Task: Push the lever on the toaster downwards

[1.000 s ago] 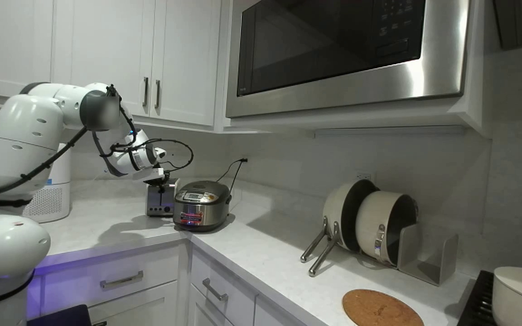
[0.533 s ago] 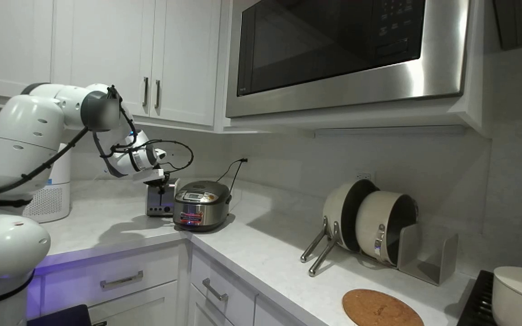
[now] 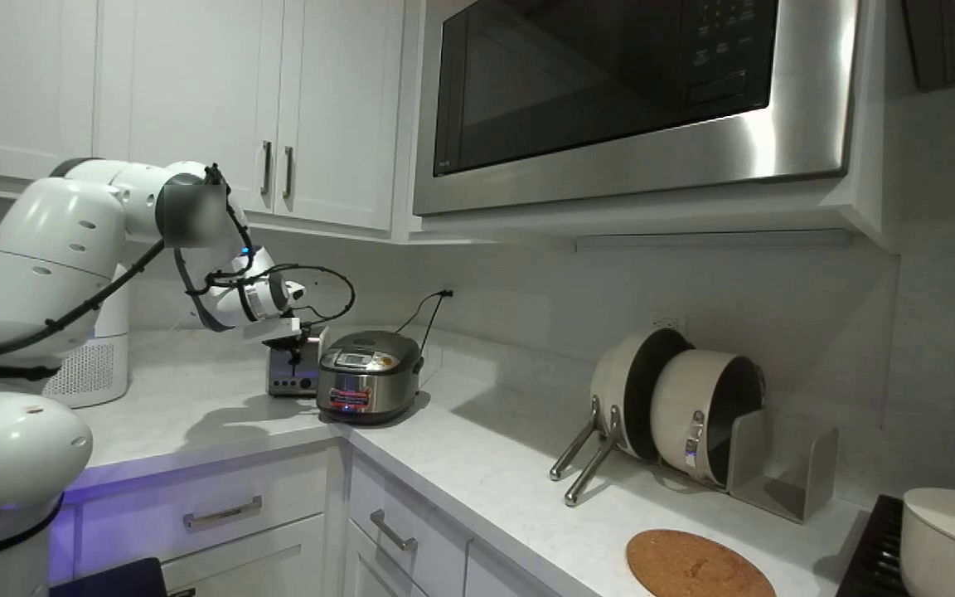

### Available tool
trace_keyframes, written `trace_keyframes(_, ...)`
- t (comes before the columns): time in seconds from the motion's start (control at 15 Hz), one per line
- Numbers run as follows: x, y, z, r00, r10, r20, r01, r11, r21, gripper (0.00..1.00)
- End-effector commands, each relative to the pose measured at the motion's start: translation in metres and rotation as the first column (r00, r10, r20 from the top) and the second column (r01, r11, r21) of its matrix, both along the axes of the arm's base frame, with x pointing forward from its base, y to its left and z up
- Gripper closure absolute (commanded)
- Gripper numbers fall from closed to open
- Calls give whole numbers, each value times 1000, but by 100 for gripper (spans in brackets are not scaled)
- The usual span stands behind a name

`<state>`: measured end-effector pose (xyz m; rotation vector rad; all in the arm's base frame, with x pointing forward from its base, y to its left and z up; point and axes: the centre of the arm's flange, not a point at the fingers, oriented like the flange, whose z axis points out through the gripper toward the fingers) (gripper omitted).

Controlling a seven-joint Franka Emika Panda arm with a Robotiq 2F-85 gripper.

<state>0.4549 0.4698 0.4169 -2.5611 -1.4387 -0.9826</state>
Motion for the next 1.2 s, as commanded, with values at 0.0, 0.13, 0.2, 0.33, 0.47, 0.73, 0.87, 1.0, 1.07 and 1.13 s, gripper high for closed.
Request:
trace_keyframes(0.0,6,10,-14,1000,-17,-26,17,1000,-15,100)
trace_keyframes(0.13,7,10,-21,999,-18,-39,17,1000,-20,100)
trace_keyframes(0.2,7,10,-25,999,-18,-46,17,1000,-21,100)
trace_keyframes(0.33,8,10,-33,998,-19,-61,17,999,-27,100)
trace_keyframes(0.47,8,11,-39,997,-19,-70,17,999,-31,100)
trace_keyframes(0.73,8,10,-46,996,-21,-84,18,999,-33,100)
trace_keyframes(0.87,8,10,-48,996,-21,-91,18,999,-33,100)
trace_keyframes(1.0,7,10,-53,994,-24,-103,20,999,-36,100)
trace_keyframes(1.07,7,10,-57,994,-25,-108,21,999,-40,100)
trace_keyframes(1.13,6,9,-63,993,-27,-118,22,999,-45,100)
